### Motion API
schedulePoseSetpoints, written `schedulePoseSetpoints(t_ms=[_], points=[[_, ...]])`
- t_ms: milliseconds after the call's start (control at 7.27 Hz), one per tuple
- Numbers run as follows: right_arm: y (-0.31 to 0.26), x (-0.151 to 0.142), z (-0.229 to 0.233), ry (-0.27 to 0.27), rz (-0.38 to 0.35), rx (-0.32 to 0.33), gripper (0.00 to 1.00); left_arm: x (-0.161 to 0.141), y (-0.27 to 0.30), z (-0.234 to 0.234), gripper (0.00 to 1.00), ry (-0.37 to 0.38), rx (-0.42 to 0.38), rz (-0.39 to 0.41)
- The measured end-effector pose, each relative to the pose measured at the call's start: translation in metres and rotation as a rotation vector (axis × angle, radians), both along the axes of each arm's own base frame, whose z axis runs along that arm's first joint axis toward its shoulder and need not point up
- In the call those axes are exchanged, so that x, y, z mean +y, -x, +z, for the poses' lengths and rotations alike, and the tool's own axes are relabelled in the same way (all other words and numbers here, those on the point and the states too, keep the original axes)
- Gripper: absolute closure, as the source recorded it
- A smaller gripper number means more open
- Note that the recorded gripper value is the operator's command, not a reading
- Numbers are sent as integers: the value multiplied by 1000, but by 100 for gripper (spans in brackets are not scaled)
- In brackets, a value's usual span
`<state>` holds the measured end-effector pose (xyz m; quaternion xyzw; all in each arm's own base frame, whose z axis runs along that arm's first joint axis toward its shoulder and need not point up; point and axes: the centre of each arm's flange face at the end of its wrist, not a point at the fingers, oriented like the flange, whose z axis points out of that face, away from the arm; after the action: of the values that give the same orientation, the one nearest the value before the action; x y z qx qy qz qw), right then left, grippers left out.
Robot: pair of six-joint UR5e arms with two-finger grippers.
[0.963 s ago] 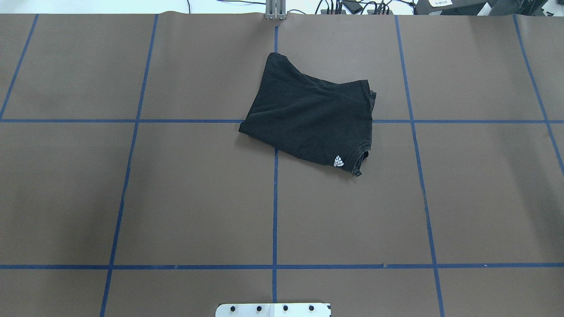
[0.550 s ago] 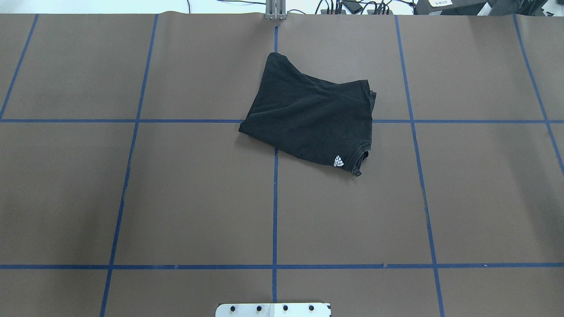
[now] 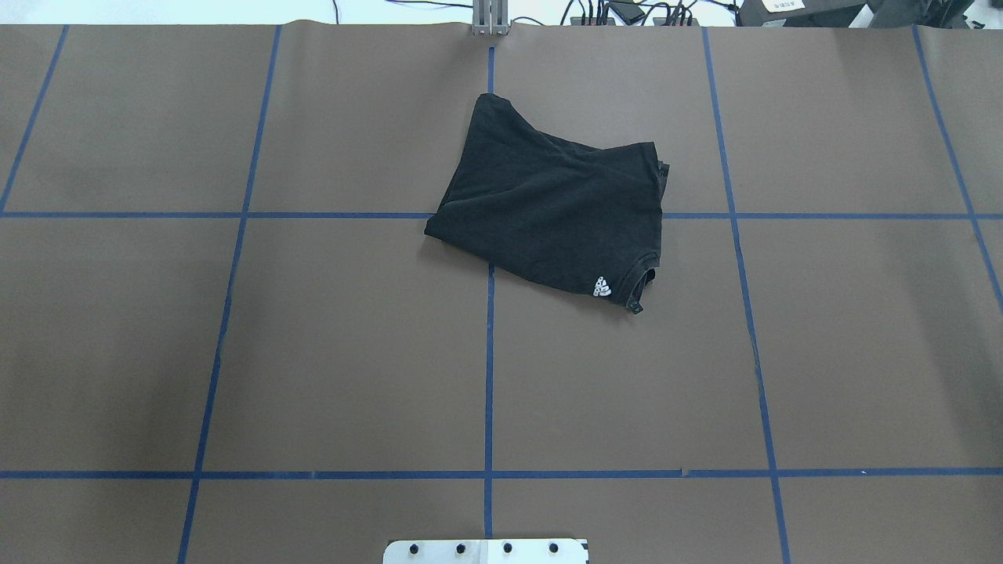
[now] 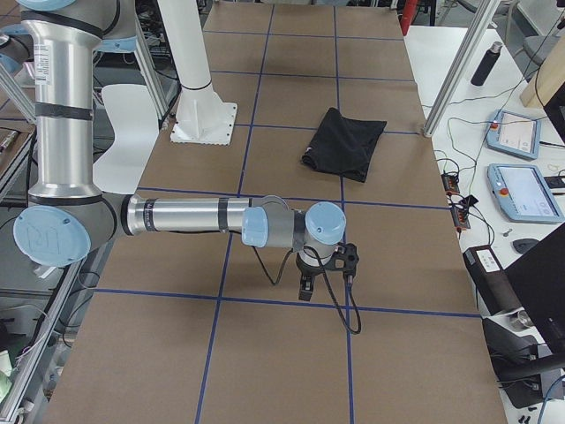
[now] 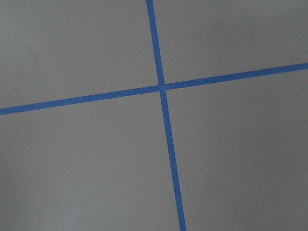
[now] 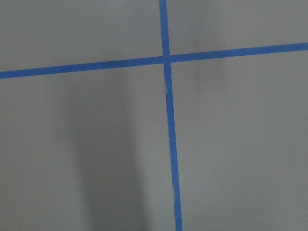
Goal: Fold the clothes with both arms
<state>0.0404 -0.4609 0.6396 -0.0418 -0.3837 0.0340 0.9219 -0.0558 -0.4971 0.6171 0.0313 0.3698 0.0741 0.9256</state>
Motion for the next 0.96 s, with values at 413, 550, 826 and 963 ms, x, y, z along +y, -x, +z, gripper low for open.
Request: schedulePoseSetpoints(t_ms=[413,550,826,963], points=[[-17,7,-16,-45,23,73,0,-4,5,-15,0,-36,-44,-5],[-18,8,-16,-44,24,73,0,-5,5,-17,0,-39,-45,-6],[-18,8,-15,-44,24,71,0,-7,5,-18,0,-41,-45,-6],[-18,8,-15,-45,23,70,0,-7,5,-17,0,-39,-43,-6]])
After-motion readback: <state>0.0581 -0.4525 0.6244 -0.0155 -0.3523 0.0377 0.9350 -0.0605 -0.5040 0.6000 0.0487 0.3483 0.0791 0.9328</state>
